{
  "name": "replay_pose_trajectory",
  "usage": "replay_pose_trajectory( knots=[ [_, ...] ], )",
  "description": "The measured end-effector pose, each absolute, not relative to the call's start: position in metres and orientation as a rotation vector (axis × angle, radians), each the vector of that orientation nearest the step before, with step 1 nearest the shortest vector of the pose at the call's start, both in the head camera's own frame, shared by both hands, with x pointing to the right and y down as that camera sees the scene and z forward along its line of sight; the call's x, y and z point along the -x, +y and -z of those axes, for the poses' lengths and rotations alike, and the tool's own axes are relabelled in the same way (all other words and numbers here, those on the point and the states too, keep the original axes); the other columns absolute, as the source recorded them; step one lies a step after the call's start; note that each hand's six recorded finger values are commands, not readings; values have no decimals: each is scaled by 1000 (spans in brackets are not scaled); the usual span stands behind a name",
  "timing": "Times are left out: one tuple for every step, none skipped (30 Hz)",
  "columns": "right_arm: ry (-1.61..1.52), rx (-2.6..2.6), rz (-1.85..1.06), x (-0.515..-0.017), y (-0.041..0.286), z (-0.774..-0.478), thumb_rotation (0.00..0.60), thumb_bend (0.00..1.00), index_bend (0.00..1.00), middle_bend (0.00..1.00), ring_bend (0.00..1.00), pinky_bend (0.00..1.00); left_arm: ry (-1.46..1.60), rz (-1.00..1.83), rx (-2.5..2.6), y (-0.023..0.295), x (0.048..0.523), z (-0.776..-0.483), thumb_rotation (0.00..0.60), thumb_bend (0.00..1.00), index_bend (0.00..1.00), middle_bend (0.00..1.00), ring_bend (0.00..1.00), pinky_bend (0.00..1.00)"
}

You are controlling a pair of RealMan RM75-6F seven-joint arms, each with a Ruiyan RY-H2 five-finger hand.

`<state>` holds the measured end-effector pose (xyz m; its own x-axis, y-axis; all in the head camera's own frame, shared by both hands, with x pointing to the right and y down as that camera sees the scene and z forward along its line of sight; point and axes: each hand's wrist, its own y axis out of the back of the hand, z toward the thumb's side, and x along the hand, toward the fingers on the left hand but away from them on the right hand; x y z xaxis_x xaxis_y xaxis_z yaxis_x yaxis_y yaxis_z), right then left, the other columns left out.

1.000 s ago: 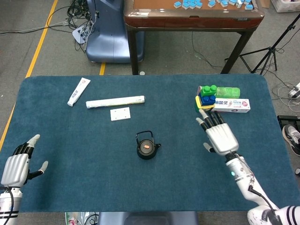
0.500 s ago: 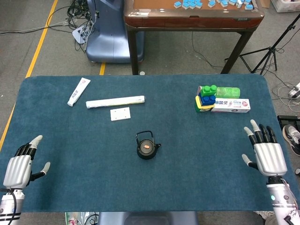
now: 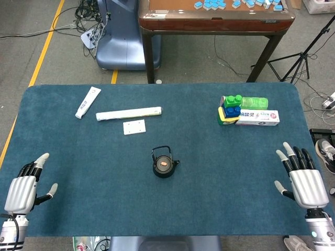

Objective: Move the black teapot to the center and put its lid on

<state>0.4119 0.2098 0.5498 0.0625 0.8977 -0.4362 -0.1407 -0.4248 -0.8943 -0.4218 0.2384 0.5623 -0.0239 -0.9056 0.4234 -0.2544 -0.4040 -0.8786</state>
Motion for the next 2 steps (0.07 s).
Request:
replay_pose_trajectory(
  knots=[
    [-801,1473,-1507,-412,209,-550,600,263,122,57,0,0,1220,1461,1682,238,422,-562,600,302,63,127,139,126],
    [-798,1476,-1505,-412,209,-551,600,263,122,57,0,0,1219,1461,1681,239,422,-562,600,302,63,127,139,126]
  ],
)
